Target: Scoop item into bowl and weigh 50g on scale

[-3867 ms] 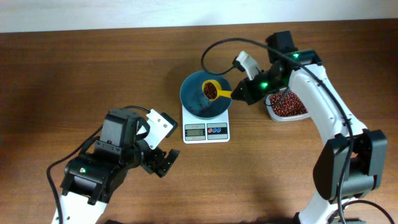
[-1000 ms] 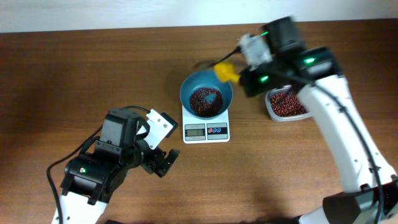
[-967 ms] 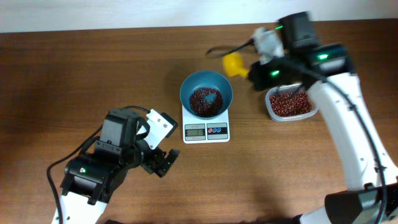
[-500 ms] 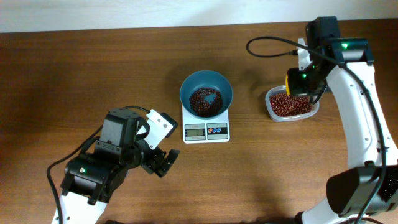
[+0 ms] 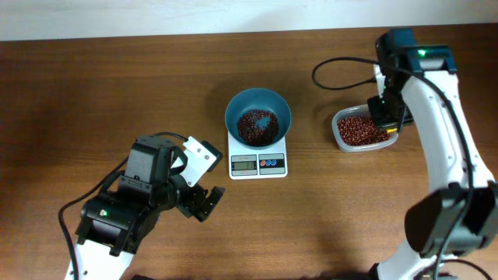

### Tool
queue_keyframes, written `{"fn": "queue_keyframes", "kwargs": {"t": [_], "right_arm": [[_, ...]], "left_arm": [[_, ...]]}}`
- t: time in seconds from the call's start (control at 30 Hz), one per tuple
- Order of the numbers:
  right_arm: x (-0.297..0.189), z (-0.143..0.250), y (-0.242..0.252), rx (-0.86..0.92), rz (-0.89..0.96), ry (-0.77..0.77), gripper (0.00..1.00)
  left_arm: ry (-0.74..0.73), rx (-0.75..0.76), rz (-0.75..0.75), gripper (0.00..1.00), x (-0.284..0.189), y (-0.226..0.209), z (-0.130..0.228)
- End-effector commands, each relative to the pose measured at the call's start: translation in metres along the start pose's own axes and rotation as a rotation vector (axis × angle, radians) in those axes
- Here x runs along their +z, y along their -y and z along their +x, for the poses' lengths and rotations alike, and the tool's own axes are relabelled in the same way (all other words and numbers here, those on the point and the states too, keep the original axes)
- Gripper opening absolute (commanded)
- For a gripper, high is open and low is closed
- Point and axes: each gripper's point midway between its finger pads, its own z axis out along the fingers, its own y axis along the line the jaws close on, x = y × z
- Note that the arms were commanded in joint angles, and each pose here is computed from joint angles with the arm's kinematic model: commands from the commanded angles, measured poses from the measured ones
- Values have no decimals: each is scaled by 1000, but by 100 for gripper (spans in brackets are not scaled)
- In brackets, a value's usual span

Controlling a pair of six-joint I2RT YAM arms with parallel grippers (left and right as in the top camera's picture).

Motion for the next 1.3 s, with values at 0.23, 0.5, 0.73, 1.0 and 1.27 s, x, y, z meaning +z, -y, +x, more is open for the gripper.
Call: {"fn": "queue_keyframes", "kwargs": {"t": [0.23,0.5,0.73,1.0,1.27], "right_arm": [[24,-3,22,-31,152,-70,4],[29,-19,10,-56,154,-29,4],[31,-22,-11,-80,70,-23,4],[36,-18,-34,-105,-13,-41,4],[55,3,-75,-117,-218,-109,4]], "left_arm": [[8,22,14,99,0,3,-2],[8,22,15,99,0,3,-2],[8,22,15,99,0,3,-2],[8,22,14,99,0,3,-2],[8,22,15,99,0,3,-2]]}}
